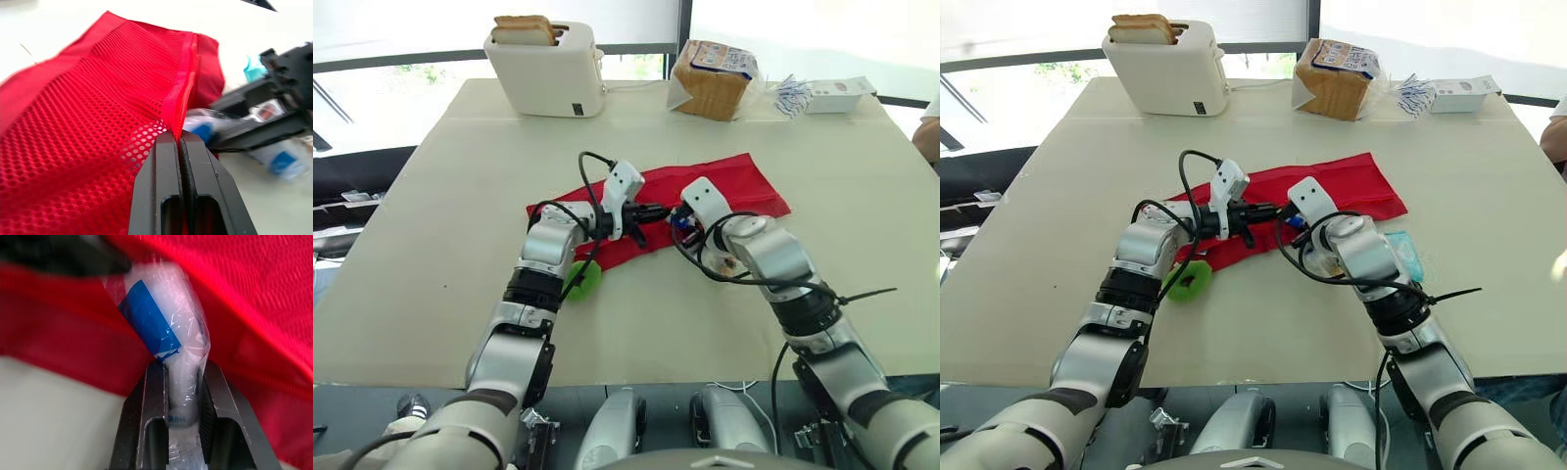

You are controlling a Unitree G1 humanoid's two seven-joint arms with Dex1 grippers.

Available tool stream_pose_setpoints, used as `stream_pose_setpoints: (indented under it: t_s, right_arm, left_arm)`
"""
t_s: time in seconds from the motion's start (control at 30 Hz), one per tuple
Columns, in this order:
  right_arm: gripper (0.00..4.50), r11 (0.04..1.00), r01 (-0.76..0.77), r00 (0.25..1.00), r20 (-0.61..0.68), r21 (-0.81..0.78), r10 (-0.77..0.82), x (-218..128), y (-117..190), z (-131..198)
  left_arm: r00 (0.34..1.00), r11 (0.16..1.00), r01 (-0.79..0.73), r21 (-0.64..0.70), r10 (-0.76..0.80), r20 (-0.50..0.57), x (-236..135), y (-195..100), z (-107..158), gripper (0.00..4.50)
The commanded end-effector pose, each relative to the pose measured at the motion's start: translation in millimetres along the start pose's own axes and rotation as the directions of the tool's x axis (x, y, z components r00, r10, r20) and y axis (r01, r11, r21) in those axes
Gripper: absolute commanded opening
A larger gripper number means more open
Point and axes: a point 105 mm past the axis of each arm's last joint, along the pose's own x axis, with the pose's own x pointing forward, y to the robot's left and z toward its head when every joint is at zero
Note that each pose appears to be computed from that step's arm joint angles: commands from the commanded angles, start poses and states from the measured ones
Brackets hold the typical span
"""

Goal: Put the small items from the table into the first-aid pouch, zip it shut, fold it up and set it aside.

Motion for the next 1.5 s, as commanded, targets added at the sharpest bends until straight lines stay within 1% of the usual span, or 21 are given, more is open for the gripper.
stream_pose_setpoints:
  t_s: [0.03,0.1,0.17,0.2,0.23,0.3,0.33,0.47,0.6,0.7,0.8,0.83,0.87,0.9,0.93,1.0,1.03,1.07,1.33,1.5]
  right_arm:
    - [0.21,0.999,-0.048,0.997,0.062,0.016,0.047,6,18,21]
    - [0.21,0.991,-0.128,0.988,0.091,0.049,0.124,9,32,29]
    - [1.23,0.982,-0.17,0.981,0.108,0.079,0.161,11,38,32]
    - [1.53,0.98,-0.181,0.979,0.114,0.086,0.171,12,39,32]
    - [2.01,0.976,-0.195,0.975,0.126,0.097,0.183,11,38,33]
    - [3.22,0.97,-0.215,0.969,0.151,0.117,0.196,6,32,36]
    - [3.41,0.967,-0.224,0.966,0.16,0.123,0.203,2,29,36]
    - [3.41,0.957,-0.265,0.955,0.169,0.117,0.243,-13,18,26]
    - [3.41,0.957,-0.266,0.956,0.154,0.112,0.248,-20,10,10]
    - [3.41,0.959,-0.261,0.959,0.149,0.114,0.243,-18,10,5]
    - [3.41,0.954,-0.275,0.954,0.153,0.118,0.256,-14,17,4]
    - [2.9,0.954,-0.275,0.954,0.157,0.119,0.255,-13,18,5]
    - [2.73,0.955,-0.273,0.954,0.16,0.119,0.253,-12,20,5]
    - [2.26,0.956,-0.271,0.953,0.17,0.114,0.25,-10,22,7]
    - [1.67,0.956,-0.27,0.952,0.176,0.111,0.249,-8,23,8]
    - [0.66,0.958,-0.269,0.951,0.186,0.099,0.248,-6,26,9]
    - [0.25,0.959,-0.269,0.95,0.191,0.092,0.249,-5,27,10]
    - [0.11,0.958,-0.273,0.948,0.196,0.086,0.253,-4,30,11]
    - [0.11,0.95,-0.313,0.914,0.274,0.009,0.299,4,53,28]
    - [0.11,0.961,-0.275,0.906,0.33,-0.016,0.265,15,53,39]
  left_arm:
    - [0.999,0.998,0.029,0.05,-0.031,0.039,1,-8,16,0.0]
    - [0.999,0.999,0.022,0.047,-0.023,0.032,2,-7,13,0.0]
    - [1.0,0.999,0.015,0.045,-0.016,0.023,3,-5,10,0.0]
    - [1.0,0.999,0.014,0.044,-0.015,0.021,3,-4,9,0.0]
    - [1.0,0.999,0.012,0.043,-0.012,0.018,3,-3,7,0.0]
    - [1.0,0.999,0.006,0.042,-0.007,0.01,2,-1,4,0.0]
    - [1.0,0.999,0.004,0.041,-0.005,0.008,2,0,2,0.0]
    - [1.0,0.999,-0.003,0.04,0.003,-0.004,-3,5,-4,0.0]
    - [1.0,0.999,-0.008,0.05,0.009,-0.025,-11,12,-10,0.0]
    - [0.999,0.998,-0.006,0.061,0.008,-0.034,-15,14,-10,0.0]
    - [1.0,0.998,0.0,0.07,0.002,-0.029,-16,13,-4,0.0]
    - [1.0,0.997,0.002,0.072,0.0,-0.027,-17,12,-3,0.0]
    - [1.0,0.997,0.003,0.073,-0.001,-0.026,-17,12,-2,0.0]
    - [1.0,0.997,0.006,0.075,-0.004,-0.025,-16,11,-1,0.0]
    - [1.0,0.997,0.007,0.076,-0.005,-0.024,-16,11,0,0.0]
    - [1.0,0.997,0.009,0.077,-0.008,-0.023,-15,10,2,0.0]
    - [1.0,0.997,0.012,0.078,-0.011,-0.022,-15,9,3,0.0]
    - [1.0,0.997,0.015,0.08,-0.013,-0.02,-15,7,4,0.0]
    - [0.999,0.996,0.03,0.078,-0.028,-0.022,-14,-2,9,0.0]
    - [0.999,0.996,0.029,0.079,-0.026,-0.041,-14,-5,6,0.0]
